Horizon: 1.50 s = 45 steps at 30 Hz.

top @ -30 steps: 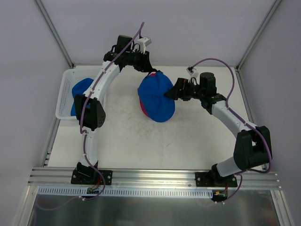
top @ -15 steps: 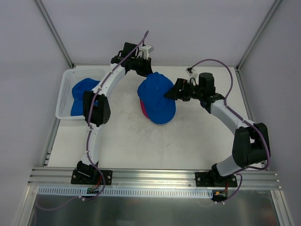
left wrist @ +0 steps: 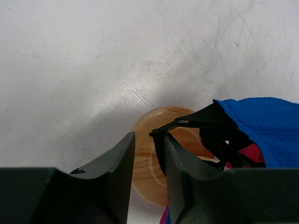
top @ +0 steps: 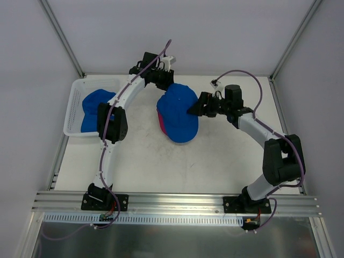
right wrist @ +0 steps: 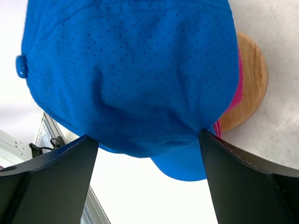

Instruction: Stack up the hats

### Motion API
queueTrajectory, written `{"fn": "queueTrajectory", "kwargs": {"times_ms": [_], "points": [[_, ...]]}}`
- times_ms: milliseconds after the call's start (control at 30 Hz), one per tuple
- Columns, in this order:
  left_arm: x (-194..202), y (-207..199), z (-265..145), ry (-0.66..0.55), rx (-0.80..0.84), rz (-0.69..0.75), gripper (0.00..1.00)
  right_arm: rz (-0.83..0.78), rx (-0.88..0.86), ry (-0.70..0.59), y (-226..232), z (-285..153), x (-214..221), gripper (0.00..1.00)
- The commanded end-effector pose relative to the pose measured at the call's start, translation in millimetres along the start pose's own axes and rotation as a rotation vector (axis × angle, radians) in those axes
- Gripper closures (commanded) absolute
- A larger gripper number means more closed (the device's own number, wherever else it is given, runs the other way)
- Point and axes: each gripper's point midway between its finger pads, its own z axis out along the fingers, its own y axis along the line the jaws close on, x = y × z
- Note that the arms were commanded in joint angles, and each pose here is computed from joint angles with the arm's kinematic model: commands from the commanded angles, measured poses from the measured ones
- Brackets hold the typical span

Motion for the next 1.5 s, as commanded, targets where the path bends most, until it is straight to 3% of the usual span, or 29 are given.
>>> {"fn": "queueTrajectory", "kwargs": {"times_ms": [0,233,367,667,867,1000,1133,1300,1467], "points": [[-13,-5,-7,-0.033,-0.02,0.038,0.68,-0.068,-0.041,-0.029,10,-9,-5,0.08],[-60,-40,-53,-0.144,0.005,0.087,0.38,-0.108,-0.077,-0.057,30,-26,-7,0.06],[-79,-59,-79,-0.195,0.016,0.089,0.32,-0.115,-0.091,-0.07,38,-34,-7,0.05],[-94,-93,-128,-0.253,0.065,0.15,0.25,-0.141,-0.089,-0.108,50,-49,-14,0.01],[-82,-88,-154,-0.243,0.096,0.032,0.3,-0.159,-0.065,-0.137,51,-58,-25,0.0],[-73,-31,-220,-0.306,-0.027,-0.102,0.33,-0.192,0.013,-0.126,50,-70,-30,0.0],[-42,4,-288,-0.31,-0.247,-0.052,0.32,-0.27,0.129,-0.116,39,-84,-35,0.0],[33,67,-321,-0.152,-0.53,-0.105,0.32,-0.322,0.197,-0.078,26,-92,-29,0.01],[92,127,-320,-0.014,-0.643,-0.229,0.37,-0.304,0.208,-0.055,19,-88,-27,0.0]]}}
